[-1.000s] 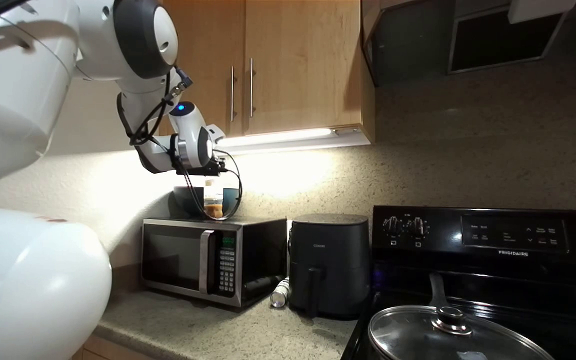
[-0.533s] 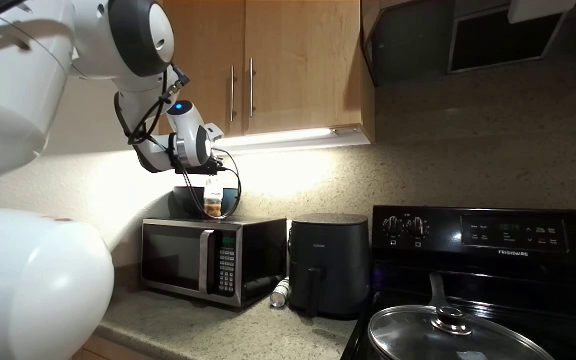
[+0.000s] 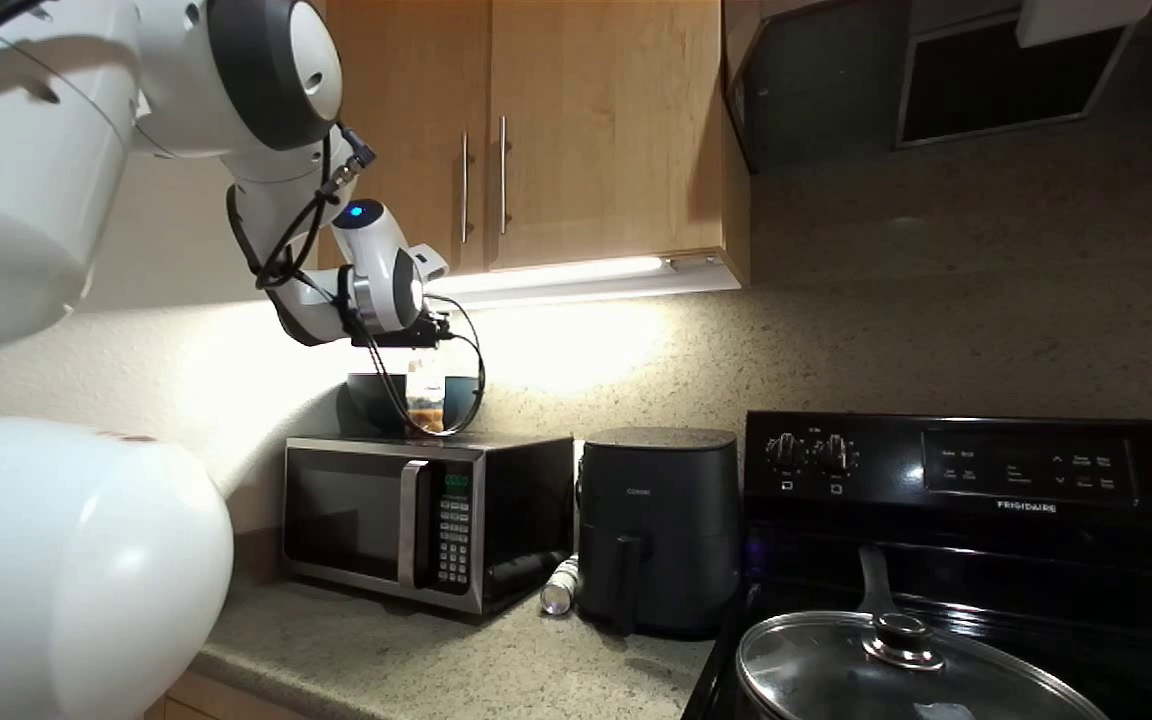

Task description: Pick up the bottle and put it on the counter

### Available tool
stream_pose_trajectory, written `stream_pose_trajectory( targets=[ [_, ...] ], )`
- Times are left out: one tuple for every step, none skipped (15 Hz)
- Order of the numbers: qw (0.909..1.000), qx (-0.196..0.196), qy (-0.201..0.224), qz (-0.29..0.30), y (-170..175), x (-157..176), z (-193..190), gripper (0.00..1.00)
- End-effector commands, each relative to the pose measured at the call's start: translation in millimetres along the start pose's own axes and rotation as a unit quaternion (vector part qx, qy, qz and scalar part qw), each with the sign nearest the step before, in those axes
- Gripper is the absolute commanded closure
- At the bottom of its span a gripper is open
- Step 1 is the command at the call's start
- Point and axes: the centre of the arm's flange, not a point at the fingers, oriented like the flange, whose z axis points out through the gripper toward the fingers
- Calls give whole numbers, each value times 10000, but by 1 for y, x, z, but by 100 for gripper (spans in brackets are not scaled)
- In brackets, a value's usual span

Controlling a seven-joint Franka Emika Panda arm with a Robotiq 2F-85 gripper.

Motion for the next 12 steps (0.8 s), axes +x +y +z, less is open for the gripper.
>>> stream_pose_trajectory(
  targets=[
    [10000,-7,16,-41,-10,0,-9,27],
    [10000,-11,37,-57,-12,-1,-10,19],
    [9999,-19,59,-81,-15,0,-10,13],
    [9999,-19,104,-101,-17,1,-11,6],
    [9998,-26,163,-124,-19,2,-12,2],
    [9997,-1,219,-149,-21,3,-12,0],
    [9995,1,275,-154,-22,4,-13,0],
    [9993,15,319,-167,-21,5,-11,0],
    [9992,22,353,-183,-21,5,-11,0],
    [9990,29,395,-204,-20,5,-9,0],
    [9989,29,418,-205,-19,6,-8,0],
    [9989,24,437,-186,-16,6,-6,0]
  ],
)
